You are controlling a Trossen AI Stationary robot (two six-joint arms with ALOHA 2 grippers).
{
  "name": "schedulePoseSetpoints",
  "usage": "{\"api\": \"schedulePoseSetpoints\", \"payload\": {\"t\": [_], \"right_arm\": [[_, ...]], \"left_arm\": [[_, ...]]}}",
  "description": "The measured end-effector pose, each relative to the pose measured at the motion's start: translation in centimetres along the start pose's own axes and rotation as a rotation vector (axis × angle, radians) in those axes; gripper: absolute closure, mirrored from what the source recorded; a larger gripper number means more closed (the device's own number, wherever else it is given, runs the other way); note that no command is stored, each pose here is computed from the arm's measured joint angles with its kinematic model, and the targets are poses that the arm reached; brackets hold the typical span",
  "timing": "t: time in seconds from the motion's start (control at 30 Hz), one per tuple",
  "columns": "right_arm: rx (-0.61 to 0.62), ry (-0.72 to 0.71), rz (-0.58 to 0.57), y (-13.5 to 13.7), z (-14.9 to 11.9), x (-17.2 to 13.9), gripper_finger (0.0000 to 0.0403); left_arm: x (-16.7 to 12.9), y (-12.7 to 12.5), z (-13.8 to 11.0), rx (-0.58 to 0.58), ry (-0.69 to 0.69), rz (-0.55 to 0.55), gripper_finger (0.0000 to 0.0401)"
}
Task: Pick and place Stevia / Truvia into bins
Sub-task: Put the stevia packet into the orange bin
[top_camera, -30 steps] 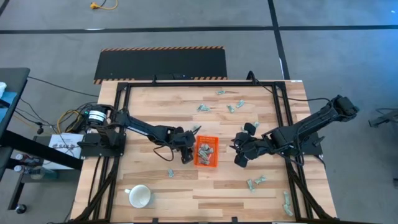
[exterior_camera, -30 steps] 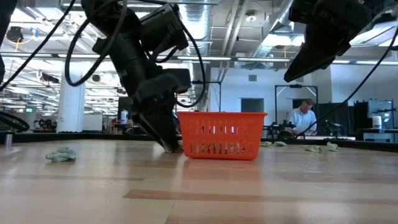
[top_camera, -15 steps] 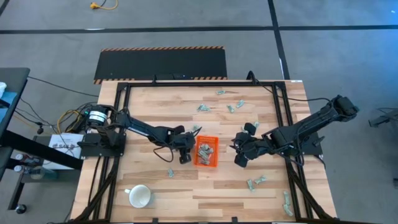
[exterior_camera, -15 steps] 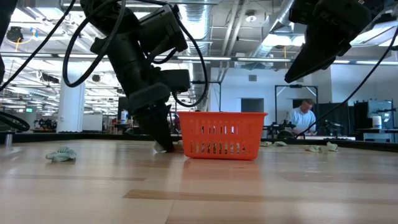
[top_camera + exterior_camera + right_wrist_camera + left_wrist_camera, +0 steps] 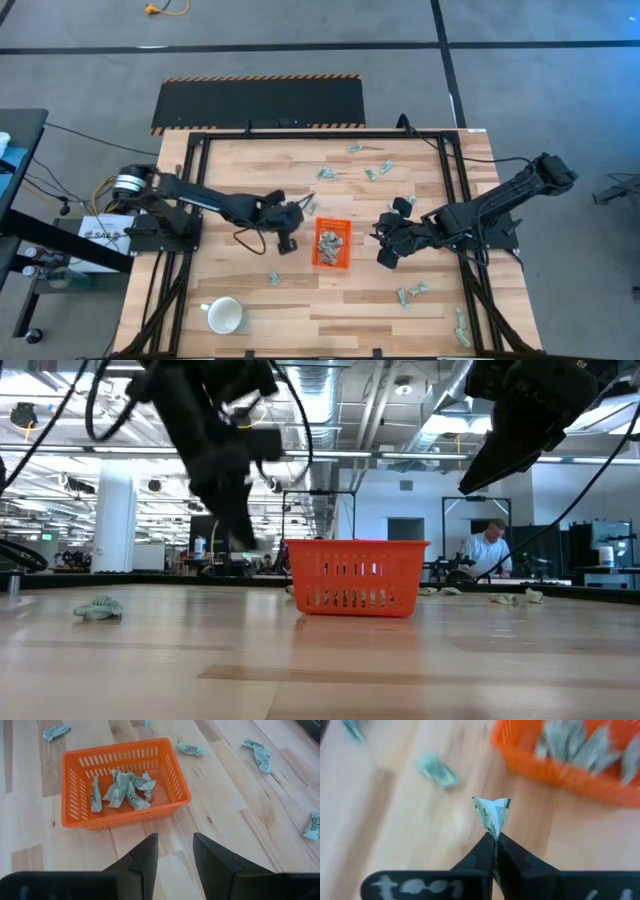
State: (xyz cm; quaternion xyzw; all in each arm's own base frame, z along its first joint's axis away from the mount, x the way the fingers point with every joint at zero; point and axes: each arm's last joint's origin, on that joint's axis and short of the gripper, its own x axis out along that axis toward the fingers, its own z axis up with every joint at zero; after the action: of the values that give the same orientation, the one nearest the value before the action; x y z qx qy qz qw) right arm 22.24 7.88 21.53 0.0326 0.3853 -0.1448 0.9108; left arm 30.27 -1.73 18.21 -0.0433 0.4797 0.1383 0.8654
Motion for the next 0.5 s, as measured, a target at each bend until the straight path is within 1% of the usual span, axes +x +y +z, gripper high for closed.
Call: {"api": "schedulePoseSetpoints", "payload": {"t": [0.07,0.13,0.23,0.27,0.37,0.5], "right_arm": [[0.001,0.001,0.000,0.0,0.0,0.0,0.0287],[0.009,0.010,-0.004,-0.1,-0.1,0.0,0.0287],[0.035,0.040,0.004,-0.1,-0.3,0.0,0.0287],[0.046,0.057,0.004,-0.2,-0.5,0.0,0.0287],[0.081,0.104,0.014,-0.3,-0.8,0.0,0.0287],[0.112,0.156,0.024,-0.2,-1.3,-0.2,0.0287]], "left_arm": [[-1.7,0.0,0.7,0.011,-0.082,-0.023,0.0400],[-3.1,-0.4,1.7,0.032,-0.207,-0.073,0.0401],[-4.0,-1.3,2.9,0.102,-0.347,-0.177,0.0401],[-4.1,-1.6,3.1,0.126,-0.373,-0.208,0.0401],[-3.3,-2.5,3.7,0.172,-0.435,-0.269,0.0401],[-1.1,-3.2,3.7,0.213,-0.441,-0.290,0.0401]]}}
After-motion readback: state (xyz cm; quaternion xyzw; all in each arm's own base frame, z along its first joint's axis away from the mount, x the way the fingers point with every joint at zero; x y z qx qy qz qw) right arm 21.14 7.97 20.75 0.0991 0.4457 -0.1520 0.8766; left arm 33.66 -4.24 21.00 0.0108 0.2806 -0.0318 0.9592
